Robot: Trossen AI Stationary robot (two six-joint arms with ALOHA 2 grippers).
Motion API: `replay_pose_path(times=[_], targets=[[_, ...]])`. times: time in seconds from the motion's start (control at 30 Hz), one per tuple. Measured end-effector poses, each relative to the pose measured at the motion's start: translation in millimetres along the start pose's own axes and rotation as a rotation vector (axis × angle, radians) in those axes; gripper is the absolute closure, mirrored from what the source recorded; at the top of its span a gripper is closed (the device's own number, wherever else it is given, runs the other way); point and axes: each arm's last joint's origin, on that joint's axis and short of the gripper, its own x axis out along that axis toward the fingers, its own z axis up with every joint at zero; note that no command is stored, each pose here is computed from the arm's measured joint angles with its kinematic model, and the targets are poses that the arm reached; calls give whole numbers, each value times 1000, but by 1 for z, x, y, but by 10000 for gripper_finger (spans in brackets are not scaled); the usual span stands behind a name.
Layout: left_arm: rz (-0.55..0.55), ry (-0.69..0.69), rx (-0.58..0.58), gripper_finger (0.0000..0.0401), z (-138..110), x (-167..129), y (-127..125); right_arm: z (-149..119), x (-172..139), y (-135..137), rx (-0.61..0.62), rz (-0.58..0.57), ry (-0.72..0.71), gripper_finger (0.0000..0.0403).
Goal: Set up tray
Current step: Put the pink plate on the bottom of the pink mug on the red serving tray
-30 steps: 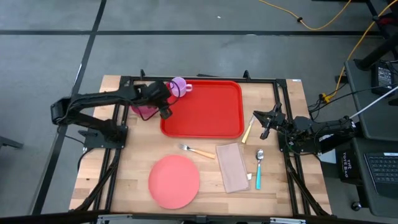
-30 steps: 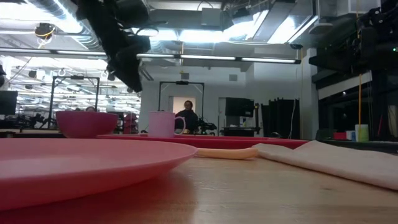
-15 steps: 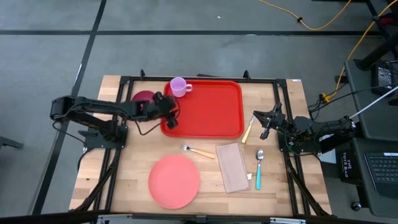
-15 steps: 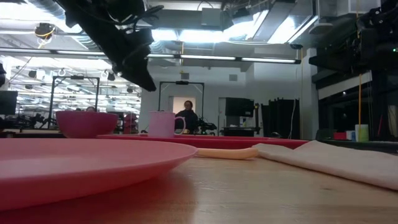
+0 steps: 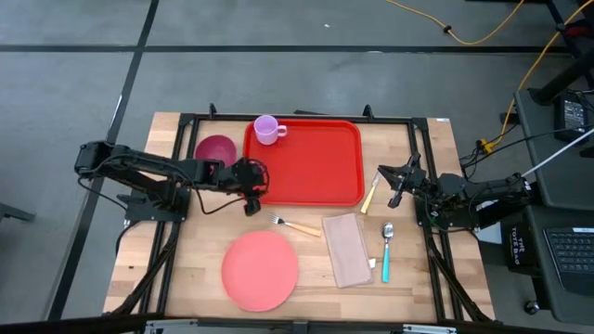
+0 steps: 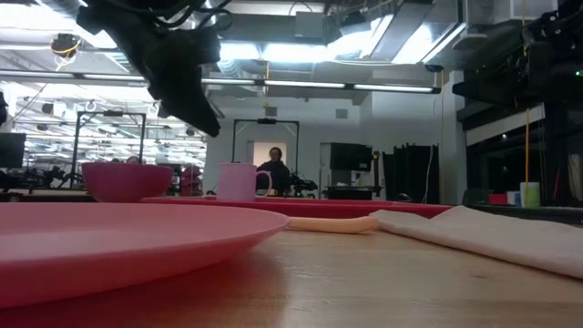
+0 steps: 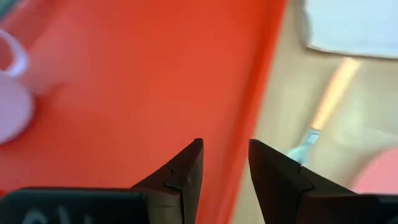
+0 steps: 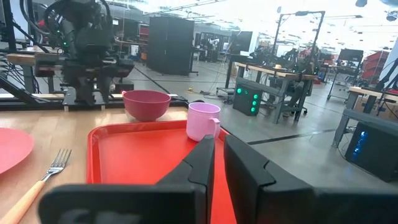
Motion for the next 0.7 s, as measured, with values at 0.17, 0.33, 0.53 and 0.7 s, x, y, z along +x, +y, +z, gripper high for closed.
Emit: replay_pose_path(times=[0.17, 0.33, 0.53, 0.7], targets=[[-124, 60, -102, 279, -4, -1, -7, 0, 0, 0, 56, 12, -2, 361], [-78, 226, -190, 279, -22, -5, -13, 0, 0, 2, 84, 79, -10, 361], [-120, 331, -283, 279, -35, -12, -29, 0, 0, 3, 105, 87, -9, 361], [-159, 361, -323, 279, -40, -16, -42, 0, 0, 3, 111, 88, -10, 361]])
